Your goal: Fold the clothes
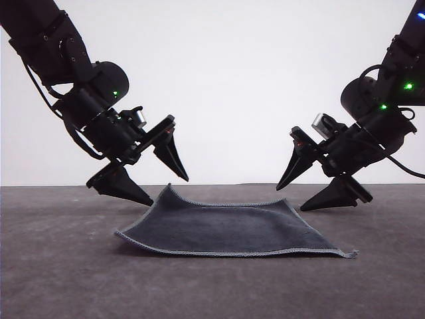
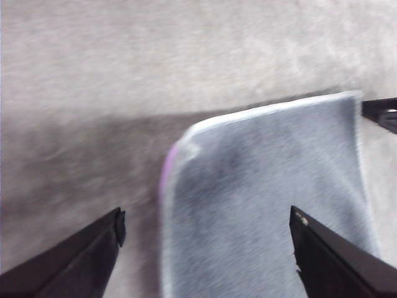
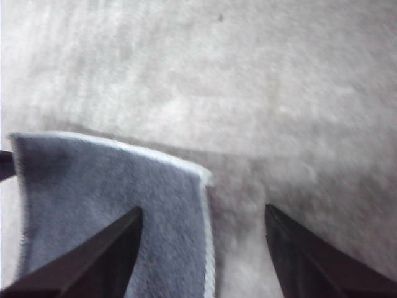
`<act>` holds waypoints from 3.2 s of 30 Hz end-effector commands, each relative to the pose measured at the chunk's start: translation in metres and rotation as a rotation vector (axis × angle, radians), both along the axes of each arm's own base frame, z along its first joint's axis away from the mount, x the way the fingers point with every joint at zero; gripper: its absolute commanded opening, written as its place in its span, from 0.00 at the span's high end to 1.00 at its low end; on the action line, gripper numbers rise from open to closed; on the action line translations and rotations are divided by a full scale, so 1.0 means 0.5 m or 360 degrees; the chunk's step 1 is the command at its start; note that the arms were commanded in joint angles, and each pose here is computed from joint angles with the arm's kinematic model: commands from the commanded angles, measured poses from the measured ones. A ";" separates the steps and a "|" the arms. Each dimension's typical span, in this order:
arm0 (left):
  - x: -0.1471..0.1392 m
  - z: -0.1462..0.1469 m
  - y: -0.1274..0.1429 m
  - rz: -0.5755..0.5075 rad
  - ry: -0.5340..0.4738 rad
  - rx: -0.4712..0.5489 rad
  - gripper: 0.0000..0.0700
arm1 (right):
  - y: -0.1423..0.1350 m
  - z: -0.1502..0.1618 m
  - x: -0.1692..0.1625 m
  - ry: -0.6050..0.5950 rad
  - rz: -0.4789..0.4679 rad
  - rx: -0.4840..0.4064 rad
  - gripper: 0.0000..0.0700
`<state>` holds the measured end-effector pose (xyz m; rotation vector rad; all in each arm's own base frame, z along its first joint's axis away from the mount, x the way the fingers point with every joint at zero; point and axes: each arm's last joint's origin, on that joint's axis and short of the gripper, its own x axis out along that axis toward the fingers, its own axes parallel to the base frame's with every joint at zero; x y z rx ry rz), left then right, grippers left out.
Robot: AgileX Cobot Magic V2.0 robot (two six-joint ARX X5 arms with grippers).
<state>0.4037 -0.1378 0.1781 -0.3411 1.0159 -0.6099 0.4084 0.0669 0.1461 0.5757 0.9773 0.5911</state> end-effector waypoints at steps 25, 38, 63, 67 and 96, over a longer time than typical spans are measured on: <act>0.012 -0.033 -0.035 -0.0032 0.0029 -0.0026 0.80 | 0.070 -0.042 0.006 0.0039 0.0079 -0.0028 0.75; 0.016 -0.031 -0.030 -0.0015 0.0008 -0.0022 0.99 | 0.070 -0.041 0.005 0.0043 0.0083 -0.0027 1.00; -0.013 0.049 0.028 -0.0097 -0.0048 0.0095 0.99 | 0.064 0.068 -0.038 -0.0118 0.0260 -0.0147 1.00; -0.025 0.059 0.031 -0.0136 -0.0026 0.0126 0.99 | 0.065 0.081 -0.051 -0.0114 0.0301 -0.0173 0.99; -0.202 0.079 0.013 -0.0326 -0.0063 0.0164 0.99 | 0.085 0.098 -0.250 -0.0274 0.0415 -0.0215 1.00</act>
